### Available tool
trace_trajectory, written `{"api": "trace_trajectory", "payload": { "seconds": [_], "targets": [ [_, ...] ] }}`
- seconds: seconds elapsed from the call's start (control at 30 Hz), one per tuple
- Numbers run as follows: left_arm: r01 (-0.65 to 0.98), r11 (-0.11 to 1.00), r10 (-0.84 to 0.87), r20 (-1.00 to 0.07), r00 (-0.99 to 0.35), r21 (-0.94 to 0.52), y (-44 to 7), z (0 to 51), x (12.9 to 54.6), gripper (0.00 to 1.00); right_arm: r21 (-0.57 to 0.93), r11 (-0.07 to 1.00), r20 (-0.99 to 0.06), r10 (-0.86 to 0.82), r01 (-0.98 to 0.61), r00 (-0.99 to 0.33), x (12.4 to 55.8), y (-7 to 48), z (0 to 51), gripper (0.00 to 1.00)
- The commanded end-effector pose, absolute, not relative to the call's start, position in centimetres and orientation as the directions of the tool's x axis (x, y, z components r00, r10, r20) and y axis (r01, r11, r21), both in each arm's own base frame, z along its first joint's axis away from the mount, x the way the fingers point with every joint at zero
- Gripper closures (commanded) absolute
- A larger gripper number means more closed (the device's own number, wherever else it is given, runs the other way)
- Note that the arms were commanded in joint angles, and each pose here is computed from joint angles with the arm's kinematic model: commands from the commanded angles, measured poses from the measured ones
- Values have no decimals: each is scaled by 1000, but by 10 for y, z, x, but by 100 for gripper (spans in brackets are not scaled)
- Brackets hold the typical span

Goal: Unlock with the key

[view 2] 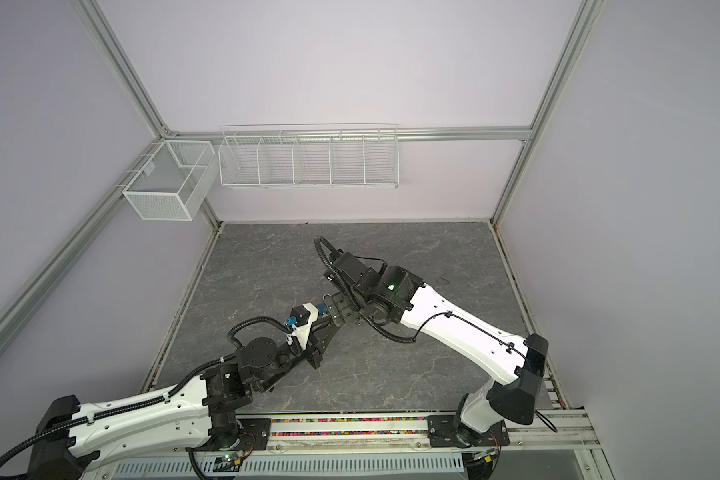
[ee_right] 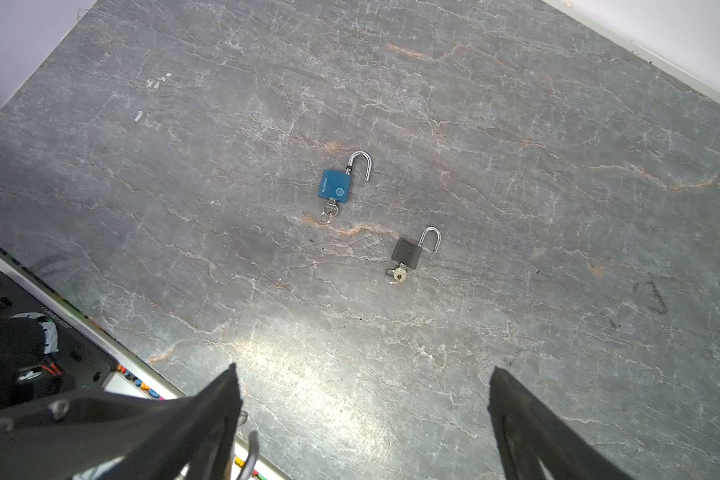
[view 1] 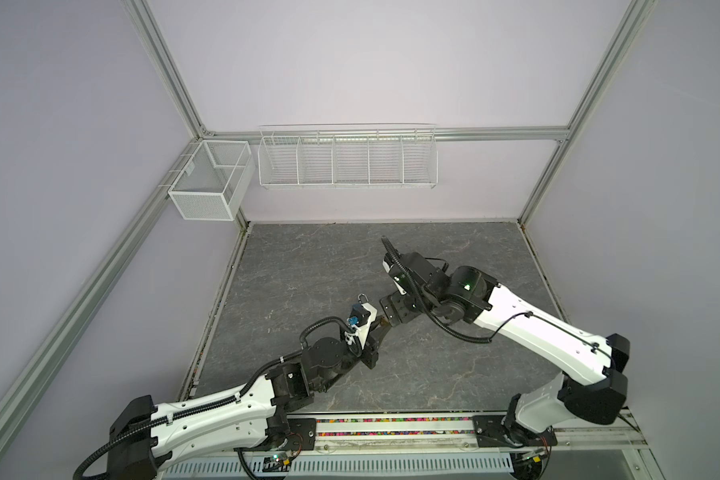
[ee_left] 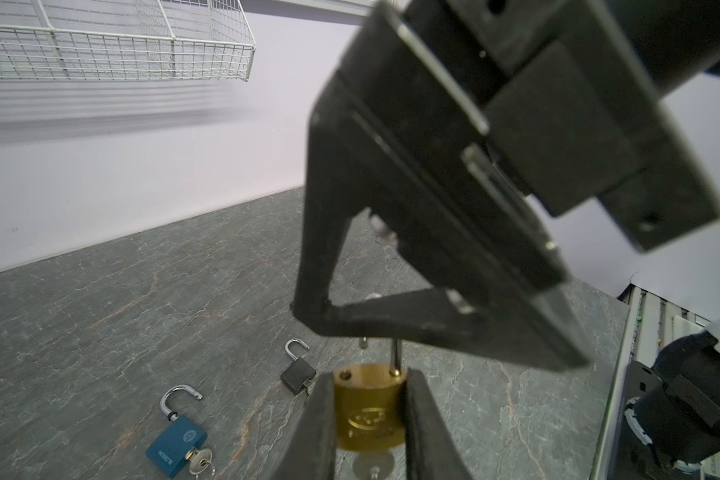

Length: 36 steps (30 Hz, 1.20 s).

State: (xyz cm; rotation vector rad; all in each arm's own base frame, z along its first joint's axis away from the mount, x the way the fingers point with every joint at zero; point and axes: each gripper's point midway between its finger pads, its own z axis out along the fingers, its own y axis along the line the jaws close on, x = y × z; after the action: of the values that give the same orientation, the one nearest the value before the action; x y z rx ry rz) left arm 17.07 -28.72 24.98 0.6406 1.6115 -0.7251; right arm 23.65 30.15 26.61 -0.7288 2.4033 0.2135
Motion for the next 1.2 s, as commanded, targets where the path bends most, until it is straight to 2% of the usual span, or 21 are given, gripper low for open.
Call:
{"api": "trace_trajectory", "payload": {
  "seconds": [0.0,0.53,0.8,0.97,1.17],
  "targets": [
    [749,656,-13,-993,-117,-97,-284,258,170,100,-69,833,-576,-482,-549,-660,237,290,266,7],
    [735,670,-27,-993,-119,-106,-280,261,172,100,66,800,-567,-462,-597,-682,211,277,271,7],
    [726,677,-21,-988,-151,-125,-283,259,174,100,49,833,-599,-417,-551,-683,215,257,279,8],
    [662,711,-43,-954,-296,-237,-282,246,179,100,71,862,-614,-358,-501,-703,220,239,278,10],
    [517,744,-79,-824,-561,-423,-295,204,177,100,156,906,-606,-227,-394,-762,233,216,250,11]
  ]
}}
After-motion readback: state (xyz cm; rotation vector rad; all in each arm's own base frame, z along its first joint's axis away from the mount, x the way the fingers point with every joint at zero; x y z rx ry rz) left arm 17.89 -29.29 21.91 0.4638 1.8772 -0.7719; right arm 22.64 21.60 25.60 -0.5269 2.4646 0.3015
